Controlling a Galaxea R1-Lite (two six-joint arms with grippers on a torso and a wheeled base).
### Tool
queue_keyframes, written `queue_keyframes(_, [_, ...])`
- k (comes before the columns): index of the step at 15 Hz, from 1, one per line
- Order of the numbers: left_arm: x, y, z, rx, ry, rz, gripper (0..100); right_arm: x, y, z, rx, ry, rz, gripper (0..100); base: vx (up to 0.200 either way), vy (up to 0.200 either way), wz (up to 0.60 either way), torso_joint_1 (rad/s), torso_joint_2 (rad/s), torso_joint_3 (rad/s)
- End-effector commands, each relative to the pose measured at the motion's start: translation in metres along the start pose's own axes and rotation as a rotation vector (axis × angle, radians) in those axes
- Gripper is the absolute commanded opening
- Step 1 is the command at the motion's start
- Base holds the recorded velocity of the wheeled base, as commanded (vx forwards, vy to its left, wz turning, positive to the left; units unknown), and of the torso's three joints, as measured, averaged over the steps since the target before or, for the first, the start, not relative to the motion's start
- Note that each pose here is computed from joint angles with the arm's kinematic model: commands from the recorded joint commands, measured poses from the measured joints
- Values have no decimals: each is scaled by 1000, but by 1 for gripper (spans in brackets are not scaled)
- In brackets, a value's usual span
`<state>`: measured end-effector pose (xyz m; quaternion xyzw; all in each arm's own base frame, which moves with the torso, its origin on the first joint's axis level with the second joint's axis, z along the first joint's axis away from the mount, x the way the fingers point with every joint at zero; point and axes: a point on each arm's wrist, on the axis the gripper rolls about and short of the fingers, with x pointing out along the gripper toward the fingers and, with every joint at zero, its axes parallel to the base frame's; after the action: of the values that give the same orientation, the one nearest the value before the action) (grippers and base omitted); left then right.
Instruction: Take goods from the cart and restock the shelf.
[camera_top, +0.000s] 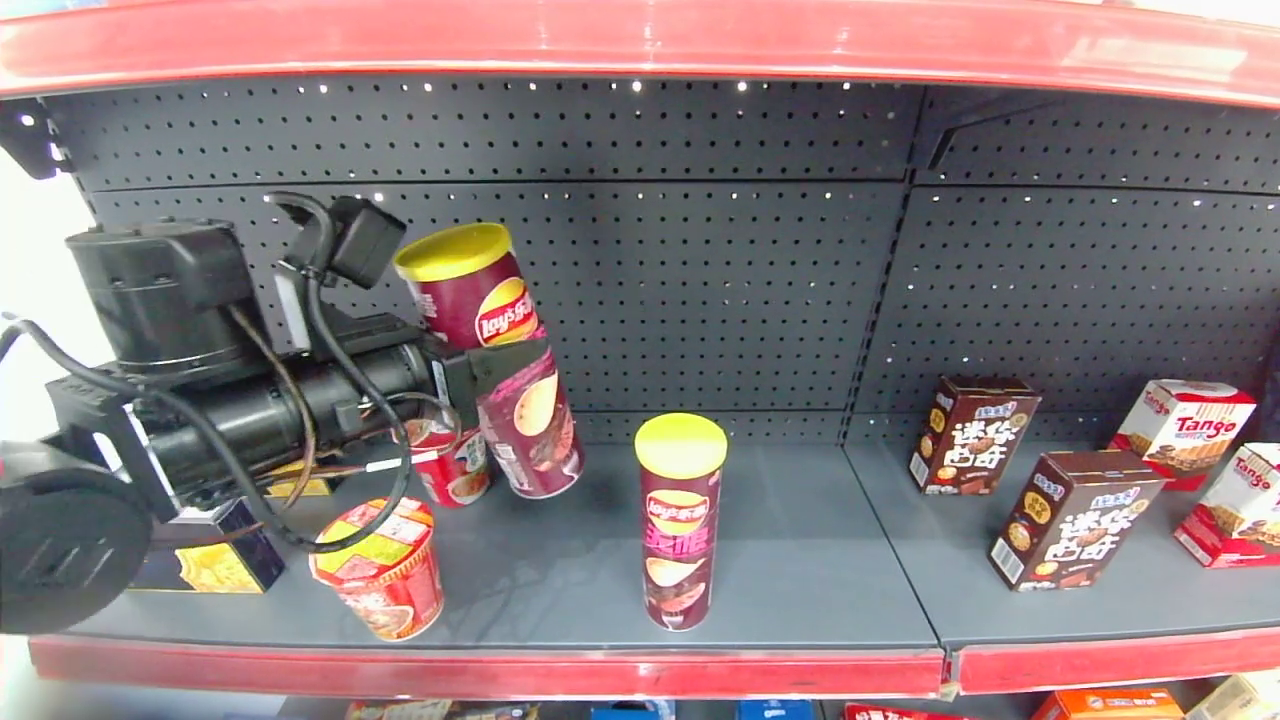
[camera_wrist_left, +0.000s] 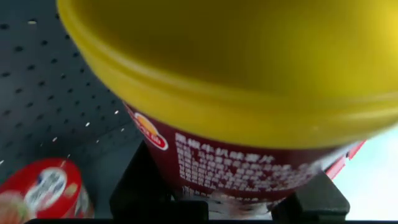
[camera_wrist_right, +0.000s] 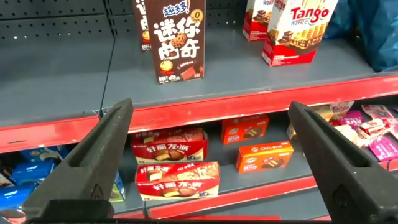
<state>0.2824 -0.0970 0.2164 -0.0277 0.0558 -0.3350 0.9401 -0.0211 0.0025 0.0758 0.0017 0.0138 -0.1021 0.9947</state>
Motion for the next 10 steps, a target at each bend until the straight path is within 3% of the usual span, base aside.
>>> queue_keyframes(1, [47,28,-17,-19,38,-66,0,1,0,0,0,7,0,100,0,0,0,0,0,0])
queue_keyframes(4, [86,49,-29,-27,49,-161,0,1,0,0,0,7,0,100,0,0,0,0,0,0])
queue_keyframes(6, [98,54,-37,-32,59,-174,0,1,0,0,0,7,0,100,0,0,0,0,0,0])
queue_keyframes(7, [114,60,-55,-47,86,-177,0,1,0,0,0,7,0,100,0,0,0,0,0,0])
queue_keyframes(9, [125,58,-72,-55,121,-189,0,1,0,0,0,7,0,100,0,0,0,0,0,0])
queue_keyframes(10, [129,58,-78,-33,135,-198,0,1,0,0,0,7,0,100,0,0,0,0,0,0])
